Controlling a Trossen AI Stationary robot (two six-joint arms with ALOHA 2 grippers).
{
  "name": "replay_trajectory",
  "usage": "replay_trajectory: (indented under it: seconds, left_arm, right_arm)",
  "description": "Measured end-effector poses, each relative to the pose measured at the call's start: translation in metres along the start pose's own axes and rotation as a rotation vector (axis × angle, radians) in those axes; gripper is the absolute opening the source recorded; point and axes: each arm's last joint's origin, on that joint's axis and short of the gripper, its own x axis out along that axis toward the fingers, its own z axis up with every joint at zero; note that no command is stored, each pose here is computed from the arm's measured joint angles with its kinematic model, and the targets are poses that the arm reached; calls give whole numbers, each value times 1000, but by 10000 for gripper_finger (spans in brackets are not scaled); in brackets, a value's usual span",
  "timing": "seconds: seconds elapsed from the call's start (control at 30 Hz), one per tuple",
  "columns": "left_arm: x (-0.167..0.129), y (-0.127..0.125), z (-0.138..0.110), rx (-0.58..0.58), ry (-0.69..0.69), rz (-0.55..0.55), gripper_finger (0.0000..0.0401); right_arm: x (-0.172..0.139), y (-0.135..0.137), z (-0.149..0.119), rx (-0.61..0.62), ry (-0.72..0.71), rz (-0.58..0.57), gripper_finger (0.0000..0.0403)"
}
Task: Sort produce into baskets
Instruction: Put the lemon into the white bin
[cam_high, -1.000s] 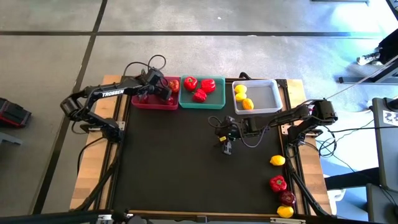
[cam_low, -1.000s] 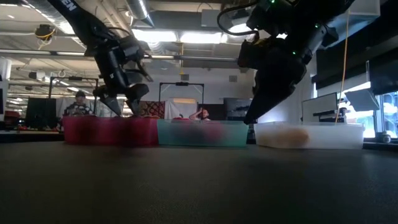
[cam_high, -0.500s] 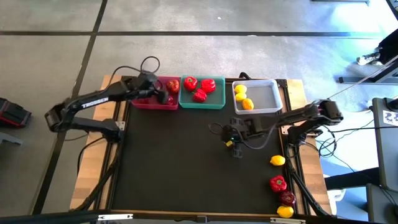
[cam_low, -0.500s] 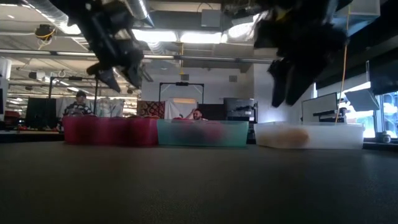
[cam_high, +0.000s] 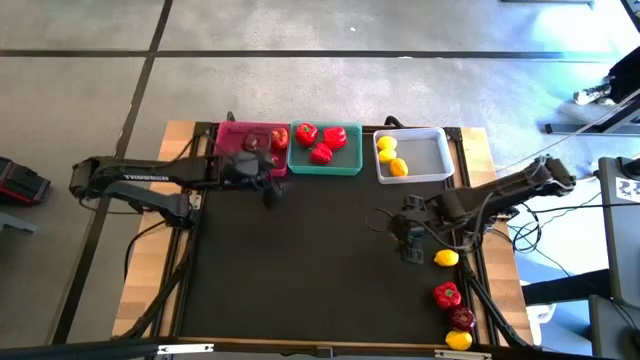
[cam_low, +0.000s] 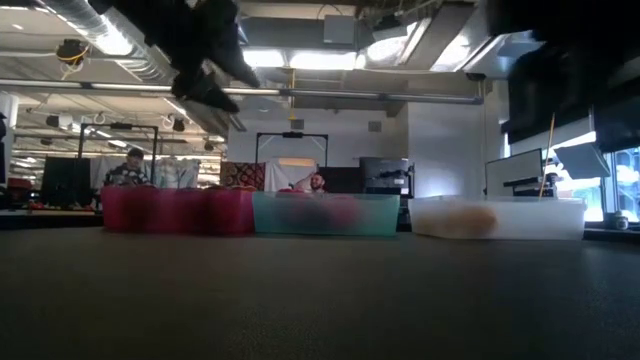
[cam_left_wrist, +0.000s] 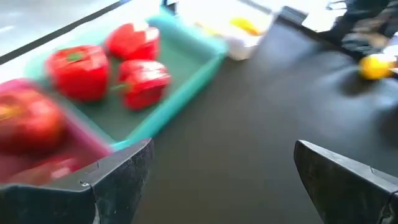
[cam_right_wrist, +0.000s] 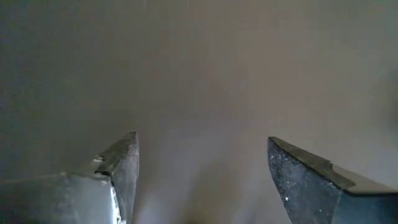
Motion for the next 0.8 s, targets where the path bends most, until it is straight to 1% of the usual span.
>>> replay_trajectory:
  seconds: [0.07,0.17,0.4,0.47,0.6,0.8]
  left_arm:
    - [1,-13,-4,16,-10,-53,381]
    - [2,-28,-11,26,3,-104,381]
    - [15,-52,-31,66,80,-143,381]
    - [21,-55,-36,80,102,-135,381]
    - [31,-62,-41,87,98,-140,381]
    - [43,-68,-45,119,84,-152,381]
  right_arm:
    - [-5,5,-10,18,32,17,285]
    - [-10,14,-22,42,89,48,285]
    - [-14,36,-46,124,179,60,285]
    - [-16,39,-53,155,210,32,285]
    - [-16,38,-67,197,258,-65,285]
    - [4,30,-82,209,349,-129,285]
